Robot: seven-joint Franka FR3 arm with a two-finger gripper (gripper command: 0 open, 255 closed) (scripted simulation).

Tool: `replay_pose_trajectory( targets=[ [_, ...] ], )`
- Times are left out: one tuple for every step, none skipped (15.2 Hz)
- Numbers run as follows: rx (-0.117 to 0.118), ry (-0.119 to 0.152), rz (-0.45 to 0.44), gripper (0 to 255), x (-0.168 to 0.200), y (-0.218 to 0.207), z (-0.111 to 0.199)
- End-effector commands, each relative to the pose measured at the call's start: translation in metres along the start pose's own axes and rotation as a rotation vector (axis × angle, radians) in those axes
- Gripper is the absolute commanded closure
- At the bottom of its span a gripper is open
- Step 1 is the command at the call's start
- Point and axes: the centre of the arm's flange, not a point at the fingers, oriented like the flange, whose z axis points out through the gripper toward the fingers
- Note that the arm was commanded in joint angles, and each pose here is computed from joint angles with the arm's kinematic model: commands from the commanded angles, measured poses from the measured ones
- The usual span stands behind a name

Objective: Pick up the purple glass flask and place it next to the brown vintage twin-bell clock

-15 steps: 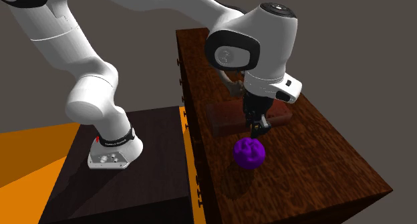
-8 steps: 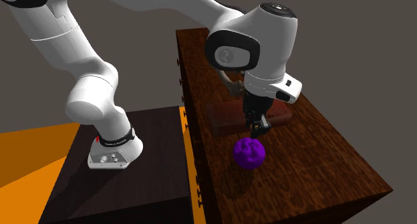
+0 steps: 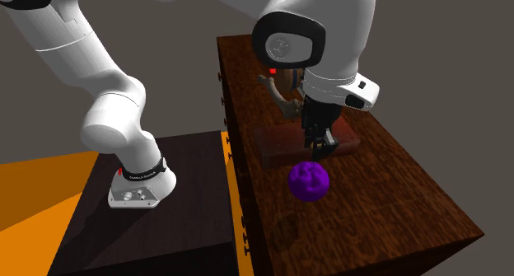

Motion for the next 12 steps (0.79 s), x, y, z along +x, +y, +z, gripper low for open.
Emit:
replay_pose_trajectory(
  targets=[
    [0.000, 0.001, 0.000, 255, 0.000, 0.000, -0.011],
    [0.000, 0.001, 0.000, 255, 0.000, 0.000, -0.017],
    [0.000, 0.001, 0.000, 255, 0.000, 0.000, -0.022],
    [0.000, 0.001, 0.000, 255, 0.000, 0.000, -0.027],
    [0.000, 0.001, 0.000, 255, 0.000, 0.000, -0.032],
    [0.000, 0.001, 0.000, 255, 0.000, 0.000, -0.038],
    [0.000, 0.001, 0.000, 255, 0.000, 0.000, -0.043],
    [0.000, 0.001, 0.000, 255, 0.000, 0.000, -0.048],
    [0.000, 0.001, 0.000, 255, 0.000, 0.000, -0.054],
    [0.000, 0.001, 0.000, 255, 0.001, 0.000, -0.059],
    [0.000, 0.001, 0.000, 255, 0.001, 0.000, -0.064],
    [0.000, 0.001, 0.000, 255, 0.001, 0.000, -0.069]
  ],
)
